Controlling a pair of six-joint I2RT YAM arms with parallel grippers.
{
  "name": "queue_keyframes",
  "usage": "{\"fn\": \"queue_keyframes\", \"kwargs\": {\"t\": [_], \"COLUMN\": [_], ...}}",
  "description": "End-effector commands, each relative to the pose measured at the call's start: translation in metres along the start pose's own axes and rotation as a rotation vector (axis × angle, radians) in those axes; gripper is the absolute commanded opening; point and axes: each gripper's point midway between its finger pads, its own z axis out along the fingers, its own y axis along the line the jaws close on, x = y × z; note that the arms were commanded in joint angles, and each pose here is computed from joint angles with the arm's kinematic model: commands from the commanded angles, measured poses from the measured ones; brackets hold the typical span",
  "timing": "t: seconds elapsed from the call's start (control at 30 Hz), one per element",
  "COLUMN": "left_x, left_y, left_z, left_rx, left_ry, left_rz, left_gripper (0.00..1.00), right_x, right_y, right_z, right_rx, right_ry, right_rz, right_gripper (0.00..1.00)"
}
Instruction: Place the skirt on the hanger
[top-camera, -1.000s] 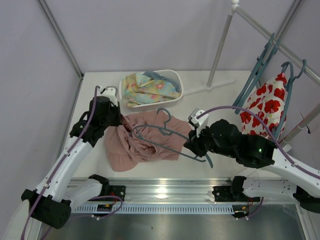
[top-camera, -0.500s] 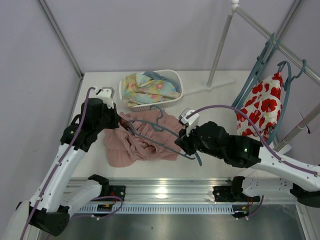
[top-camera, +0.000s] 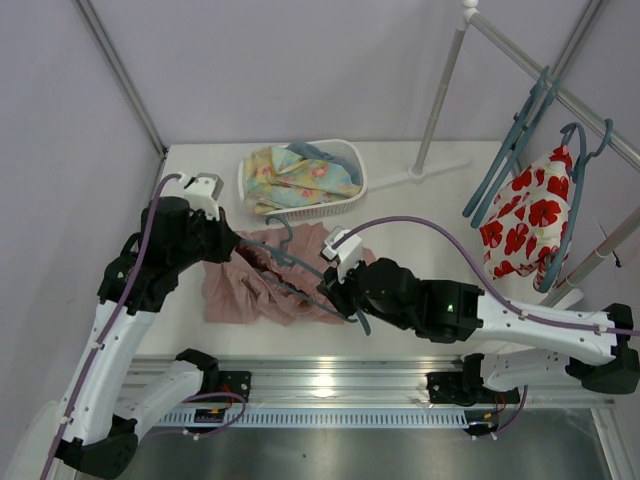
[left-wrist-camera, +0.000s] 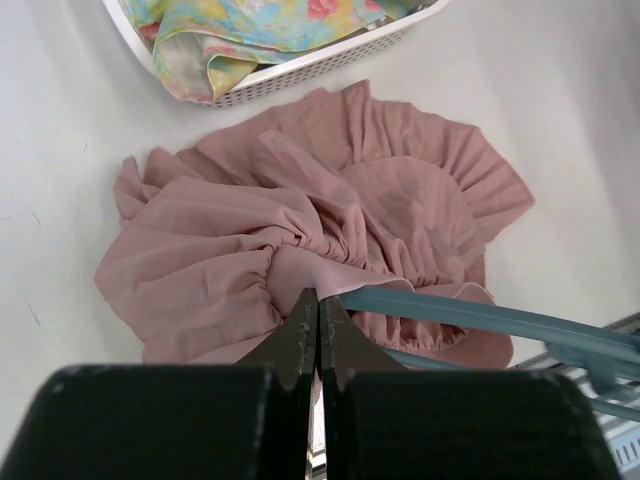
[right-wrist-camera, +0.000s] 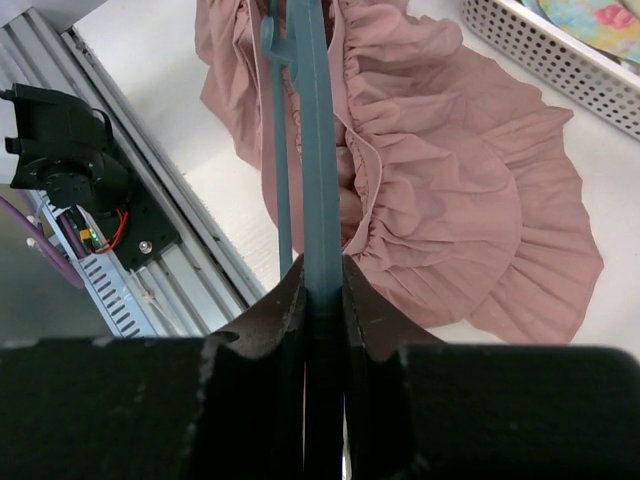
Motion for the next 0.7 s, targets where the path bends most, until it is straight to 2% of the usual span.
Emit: {"fn": "queue_keyframes", "kwargs": {"t": [0.0,0.2,0.23,0.33,0.57,0.67], "left_x": [-0.023,-0.013,-0.010,-0.004,-0.001,0.002], "left_y": [-0.015,-0.013,-0.012,-0.013,-0.014,-0.006], "left_z": [-0.023,-0.032,-0.032,-0.029,-0.024,-0.025], "left_rx": [0.075,0.071,0.066,0.079,0.083,0.035], "left_ry": [-0.075,-0.059,-0.058,-0.040,-0.021,-0.022], "left_rz": [0.031,0.060,0.065,0.070,0.047,0.032], "left_gripper": [0.02,0.07,0.10,0.16,0.30,0.41], "right_x": [-0.029,-0.022,-0.034,-0.035,-0.020,-0.011], "right_y": [0.006,-0.005,-0.005,-0.007,-0.006,-0.005], "right_z": [0.009,0.021,0.020,0.022,0.040,0.048], "right_rx": [0.041,0.106,0.105,0.096,0.101,0.108], "right_ry": [-0.139,-0.254,-0.320,-0.379,-0.405,-0.408], "right_rz": [0.041,0.114,0.148,0.158,0.155,0.163], "right_gripper": [0.00,0.00,0.00,0.00,0.00,0.00]}}
